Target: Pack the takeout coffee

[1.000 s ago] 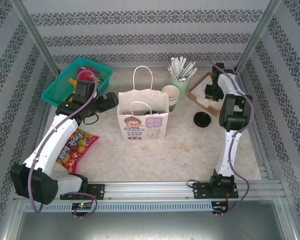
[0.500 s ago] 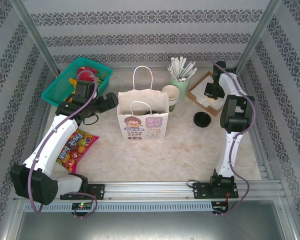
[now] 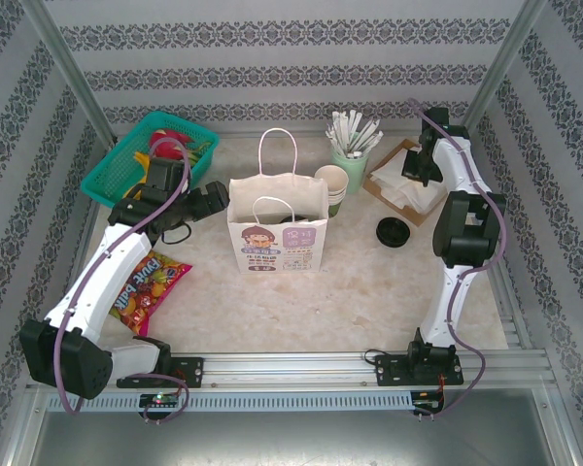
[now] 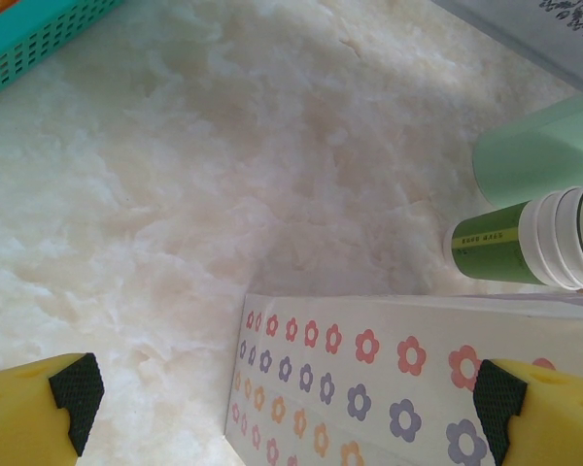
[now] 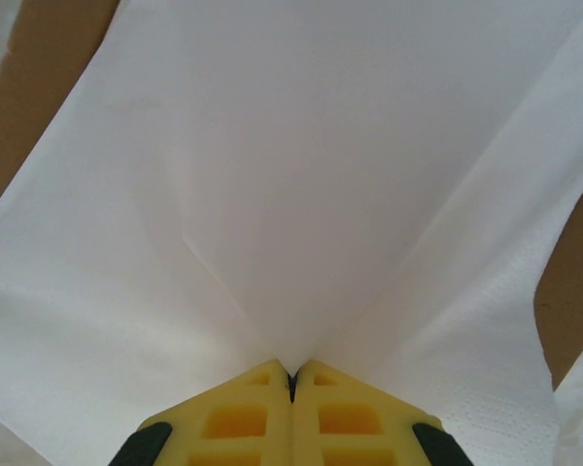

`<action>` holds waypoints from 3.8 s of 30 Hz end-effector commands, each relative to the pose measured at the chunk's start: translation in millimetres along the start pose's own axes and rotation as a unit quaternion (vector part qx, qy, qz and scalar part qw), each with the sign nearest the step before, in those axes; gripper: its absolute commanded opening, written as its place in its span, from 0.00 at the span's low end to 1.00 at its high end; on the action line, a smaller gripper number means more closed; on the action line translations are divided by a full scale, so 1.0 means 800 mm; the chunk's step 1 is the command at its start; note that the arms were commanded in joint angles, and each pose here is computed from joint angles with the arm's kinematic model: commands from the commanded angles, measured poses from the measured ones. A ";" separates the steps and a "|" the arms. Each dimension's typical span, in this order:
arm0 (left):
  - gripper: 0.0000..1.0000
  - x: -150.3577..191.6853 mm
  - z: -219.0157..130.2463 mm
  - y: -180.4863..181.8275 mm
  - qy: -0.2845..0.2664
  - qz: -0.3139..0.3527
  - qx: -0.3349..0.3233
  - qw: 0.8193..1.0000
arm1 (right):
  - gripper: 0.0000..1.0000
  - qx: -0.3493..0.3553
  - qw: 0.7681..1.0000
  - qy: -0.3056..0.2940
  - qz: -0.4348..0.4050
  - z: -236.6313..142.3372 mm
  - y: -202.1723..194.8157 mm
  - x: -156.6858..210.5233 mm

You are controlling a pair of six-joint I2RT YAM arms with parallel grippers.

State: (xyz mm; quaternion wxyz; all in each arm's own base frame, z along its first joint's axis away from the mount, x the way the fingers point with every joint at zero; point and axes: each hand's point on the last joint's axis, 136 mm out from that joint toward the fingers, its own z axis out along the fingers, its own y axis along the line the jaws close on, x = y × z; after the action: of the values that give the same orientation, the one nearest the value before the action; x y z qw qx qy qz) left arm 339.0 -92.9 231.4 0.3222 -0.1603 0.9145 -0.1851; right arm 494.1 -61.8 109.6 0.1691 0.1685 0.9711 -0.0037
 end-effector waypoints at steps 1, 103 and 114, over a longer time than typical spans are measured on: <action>0.99 0.001 -0.008 0.009 -0.006 0.003 -0.007 1.000 | 0.06 0.020 0.999 0.027 -0.020 0.001 -0.007 0.014; 1.00 -0.053 -0.086 -0.068 -0.140 0.151 0.128 0.970 | 0.00 -0.232 0.891 -0.386 -0.053 -0.366 0.058 0.046; 1.00 -0.054 -0.137 -0.153 -0.155 0.292 0.277 0.902 | 0.00 -0.379 0.816 -0.412 -0.142 -0.506 0.138 0.101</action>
State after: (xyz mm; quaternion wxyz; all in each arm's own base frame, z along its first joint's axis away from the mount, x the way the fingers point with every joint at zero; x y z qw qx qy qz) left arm 327.1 -141.5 352.2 0.4911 0.1033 0.8191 -0.2779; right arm 344.2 74.0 443.0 0.5930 -0.0315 0.7702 0.2328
